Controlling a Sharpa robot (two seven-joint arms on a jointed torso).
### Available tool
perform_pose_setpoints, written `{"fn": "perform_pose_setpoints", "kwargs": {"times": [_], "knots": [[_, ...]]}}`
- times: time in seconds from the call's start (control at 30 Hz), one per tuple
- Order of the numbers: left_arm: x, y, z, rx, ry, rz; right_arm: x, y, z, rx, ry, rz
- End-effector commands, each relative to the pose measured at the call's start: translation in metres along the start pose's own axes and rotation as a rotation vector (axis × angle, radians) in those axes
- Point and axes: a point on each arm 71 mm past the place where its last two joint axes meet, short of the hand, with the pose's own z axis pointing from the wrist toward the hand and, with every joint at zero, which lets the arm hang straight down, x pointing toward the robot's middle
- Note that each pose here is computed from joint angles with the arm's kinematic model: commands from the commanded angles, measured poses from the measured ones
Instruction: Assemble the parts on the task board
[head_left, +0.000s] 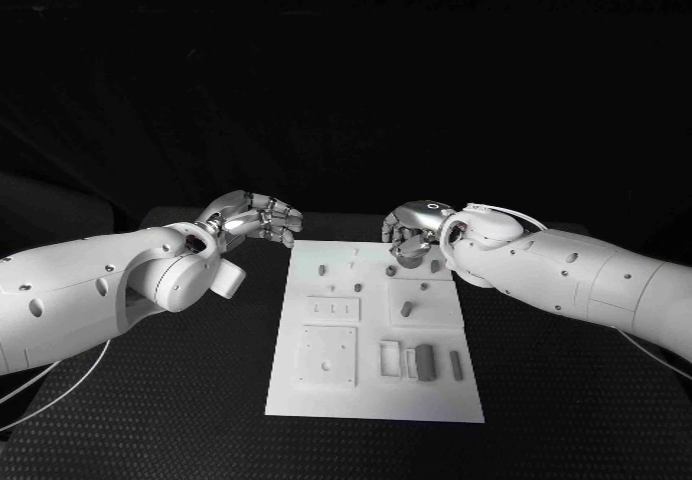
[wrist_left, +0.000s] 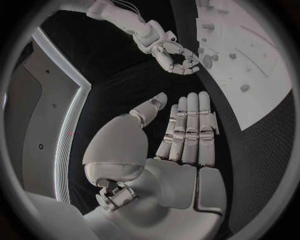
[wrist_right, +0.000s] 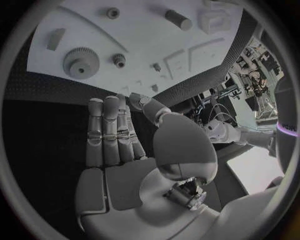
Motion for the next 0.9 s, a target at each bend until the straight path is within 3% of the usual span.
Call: {"fn": "perform_pose_setpoints", "kwargs": {"times": [0.03,0.4,0.9], "knots": [[0.0023,-0.0014,0.0008,0.001,0.015,-0.021,0.001,0.003,0.000,-0.010,0.011,-0.094],[0.0035,-0.0017,-0.0011,-0.002,0.021,-0.026,0.003,0.013,0.000,-0.016,0.030,-0.159],[0.0007,-0.0020,-0.0019,-0.005,0.014,-0.025,0.013,0.003,-0.003,0.020,0.066,-0.192]]}}
